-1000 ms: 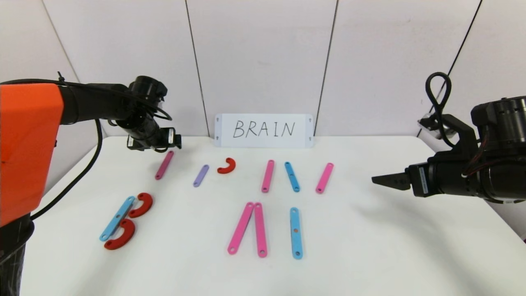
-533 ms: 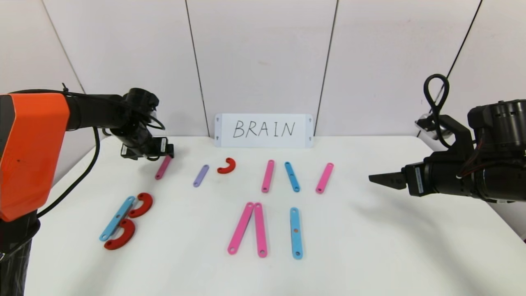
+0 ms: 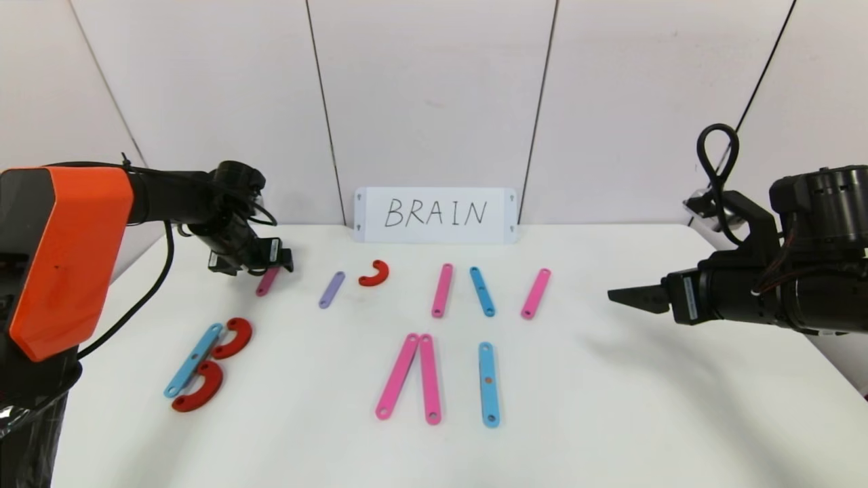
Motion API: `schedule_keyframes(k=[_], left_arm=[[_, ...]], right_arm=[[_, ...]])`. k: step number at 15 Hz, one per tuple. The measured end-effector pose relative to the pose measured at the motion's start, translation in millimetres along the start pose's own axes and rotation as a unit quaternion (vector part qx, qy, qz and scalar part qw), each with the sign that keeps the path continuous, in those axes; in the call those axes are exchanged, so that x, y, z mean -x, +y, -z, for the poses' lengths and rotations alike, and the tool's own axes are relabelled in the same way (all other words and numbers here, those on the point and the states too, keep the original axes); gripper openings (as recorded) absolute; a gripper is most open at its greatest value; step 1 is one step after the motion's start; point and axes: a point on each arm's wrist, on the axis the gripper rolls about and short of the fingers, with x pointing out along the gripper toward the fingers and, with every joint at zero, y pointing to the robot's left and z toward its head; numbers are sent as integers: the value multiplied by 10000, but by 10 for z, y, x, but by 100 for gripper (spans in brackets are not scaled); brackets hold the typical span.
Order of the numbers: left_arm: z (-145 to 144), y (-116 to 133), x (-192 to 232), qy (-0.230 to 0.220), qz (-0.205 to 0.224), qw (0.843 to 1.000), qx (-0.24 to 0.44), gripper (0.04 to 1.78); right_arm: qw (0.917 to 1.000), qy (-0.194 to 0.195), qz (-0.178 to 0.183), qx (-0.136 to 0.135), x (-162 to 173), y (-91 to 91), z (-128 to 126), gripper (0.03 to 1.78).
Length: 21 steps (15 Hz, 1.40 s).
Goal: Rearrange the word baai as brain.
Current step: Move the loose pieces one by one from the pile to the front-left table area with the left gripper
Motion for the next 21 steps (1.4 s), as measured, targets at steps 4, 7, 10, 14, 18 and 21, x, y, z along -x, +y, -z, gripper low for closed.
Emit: schedule_keyframes(k=[4,7,10,14,18,21], left_arm=[[-13,15,-76,-91,59,9999,11,160],[-8,16,-103,-83,59,9999,19,124],[-3,17,-126,-73,58,10000,19,67],[3,16,-143,-56,57,10000,26,28],[18,-1,-61,36,68,9999,95,27],[39,-98,209,147,129,9995,256,27]], right_arm=[[10000,6,2,-1,-4,-1,1,174],[10000,17,2,5,-8,-2,6,174],[10000,39,-4,17,-12,4,17,174],[10000,52,-19,28,-17,13,23,174],[10000,66,-26,32,-24,16,27,174],[10000,87,-31,27,-37,15,32,174]])
